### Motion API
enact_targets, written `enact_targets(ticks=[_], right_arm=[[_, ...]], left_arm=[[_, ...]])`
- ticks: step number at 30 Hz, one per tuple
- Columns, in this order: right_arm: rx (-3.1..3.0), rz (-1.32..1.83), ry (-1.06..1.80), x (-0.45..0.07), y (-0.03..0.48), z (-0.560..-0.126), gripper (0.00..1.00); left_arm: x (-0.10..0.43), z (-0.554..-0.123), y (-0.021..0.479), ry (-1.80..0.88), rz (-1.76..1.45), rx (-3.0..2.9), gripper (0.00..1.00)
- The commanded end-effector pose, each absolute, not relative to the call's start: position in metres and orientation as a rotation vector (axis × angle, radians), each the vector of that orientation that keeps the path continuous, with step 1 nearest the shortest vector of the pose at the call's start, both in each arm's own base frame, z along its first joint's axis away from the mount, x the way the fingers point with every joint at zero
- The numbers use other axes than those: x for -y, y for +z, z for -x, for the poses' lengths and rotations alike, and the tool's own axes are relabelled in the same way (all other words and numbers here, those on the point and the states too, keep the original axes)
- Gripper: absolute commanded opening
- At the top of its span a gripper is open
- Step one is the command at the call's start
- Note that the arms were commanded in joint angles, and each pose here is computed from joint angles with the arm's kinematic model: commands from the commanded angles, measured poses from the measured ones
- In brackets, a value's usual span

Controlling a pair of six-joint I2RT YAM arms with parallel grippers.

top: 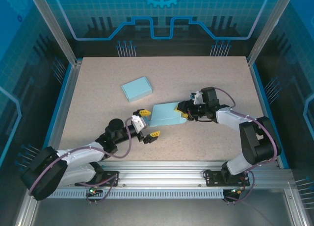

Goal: Fold the paper box

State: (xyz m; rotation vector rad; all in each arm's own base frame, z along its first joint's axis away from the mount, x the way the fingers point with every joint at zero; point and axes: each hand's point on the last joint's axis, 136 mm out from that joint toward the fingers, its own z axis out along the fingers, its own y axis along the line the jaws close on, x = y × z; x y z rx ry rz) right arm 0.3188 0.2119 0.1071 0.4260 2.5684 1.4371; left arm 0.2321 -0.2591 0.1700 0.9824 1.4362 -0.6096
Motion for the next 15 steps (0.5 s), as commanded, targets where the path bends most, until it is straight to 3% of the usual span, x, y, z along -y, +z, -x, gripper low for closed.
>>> enact_targets(ticks=[1,10,15], right_arm=[[-2.613,-0.425,1.528,-0.212,0.121,-0.305,0.35],[-2.670,-0.441,1.585,-0.215,0.125,-0.293,0.35],[-2.701,-0.439,1.584,-0.215,0.125,-0.287,0.35]], left_arm=[[0.266,-0.235,0.164,-0.355,-1.152,-1.358,0.99],[0.279,-0.273,0.134,0.085,-1.234,-1.399,0.99],[0.285,-0.282,0.132,0.166,-1.242,-1.379,0.99]])
